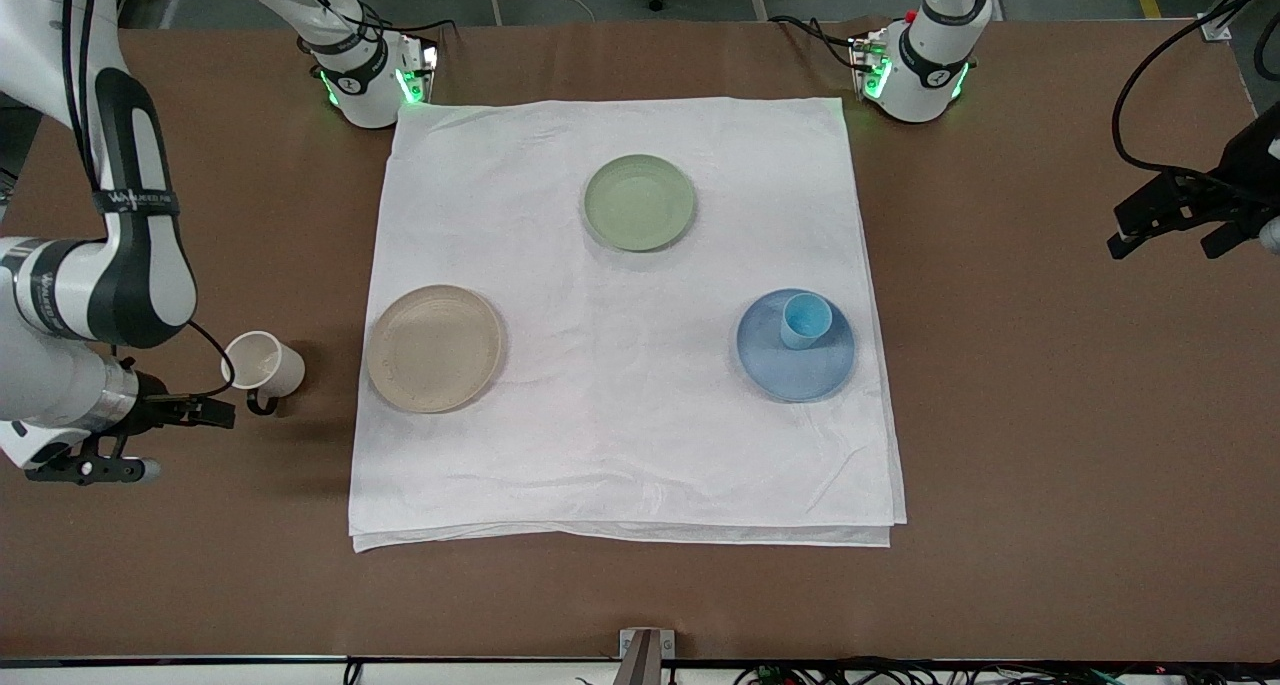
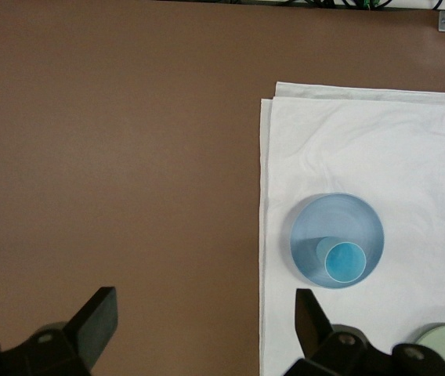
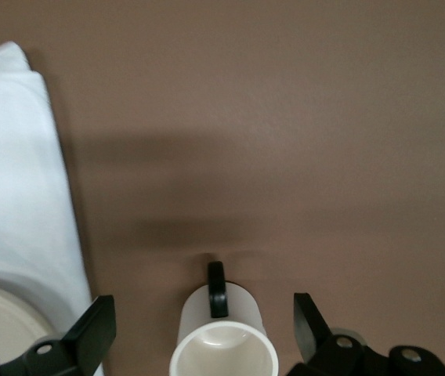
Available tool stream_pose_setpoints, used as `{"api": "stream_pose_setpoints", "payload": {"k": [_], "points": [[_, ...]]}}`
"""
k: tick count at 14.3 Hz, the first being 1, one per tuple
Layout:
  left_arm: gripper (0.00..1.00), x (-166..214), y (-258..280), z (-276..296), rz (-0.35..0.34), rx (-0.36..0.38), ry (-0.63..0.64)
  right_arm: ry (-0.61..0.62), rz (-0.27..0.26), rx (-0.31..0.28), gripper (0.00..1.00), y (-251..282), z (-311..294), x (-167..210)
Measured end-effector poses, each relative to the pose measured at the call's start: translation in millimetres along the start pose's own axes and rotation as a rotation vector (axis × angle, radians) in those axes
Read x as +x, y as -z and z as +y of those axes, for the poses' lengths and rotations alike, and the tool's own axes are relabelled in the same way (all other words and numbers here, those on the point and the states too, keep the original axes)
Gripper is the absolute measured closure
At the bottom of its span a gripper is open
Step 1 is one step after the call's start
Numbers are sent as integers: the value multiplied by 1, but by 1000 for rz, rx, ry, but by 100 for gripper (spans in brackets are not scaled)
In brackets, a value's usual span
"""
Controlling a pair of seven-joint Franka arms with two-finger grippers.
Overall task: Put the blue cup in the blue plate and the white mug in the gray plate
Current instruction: 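Move the right gripper down to the white mug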
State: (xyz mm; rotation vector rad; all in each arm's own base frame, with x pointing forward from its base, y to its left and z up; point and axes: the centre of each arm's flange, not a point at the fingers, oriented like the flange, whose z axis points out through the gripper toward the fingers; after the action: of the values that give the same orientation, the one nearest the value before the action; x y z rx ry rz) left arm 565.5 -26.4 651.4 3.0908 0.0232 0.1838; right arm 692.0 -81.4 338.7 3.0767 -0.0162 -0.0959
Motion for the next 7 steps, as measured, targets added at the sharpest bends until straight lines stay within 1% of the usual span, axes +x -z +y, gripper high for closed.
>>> {"api": "stream_pose_setpoints", "payload": {"k": [4,7], "points": [[0,0,0,0,0,0,0,40,-69,6,0,-48,19,-1],[0,0,0,0,0,0,0,49,-100,9,0,-72,16,-1]]}}
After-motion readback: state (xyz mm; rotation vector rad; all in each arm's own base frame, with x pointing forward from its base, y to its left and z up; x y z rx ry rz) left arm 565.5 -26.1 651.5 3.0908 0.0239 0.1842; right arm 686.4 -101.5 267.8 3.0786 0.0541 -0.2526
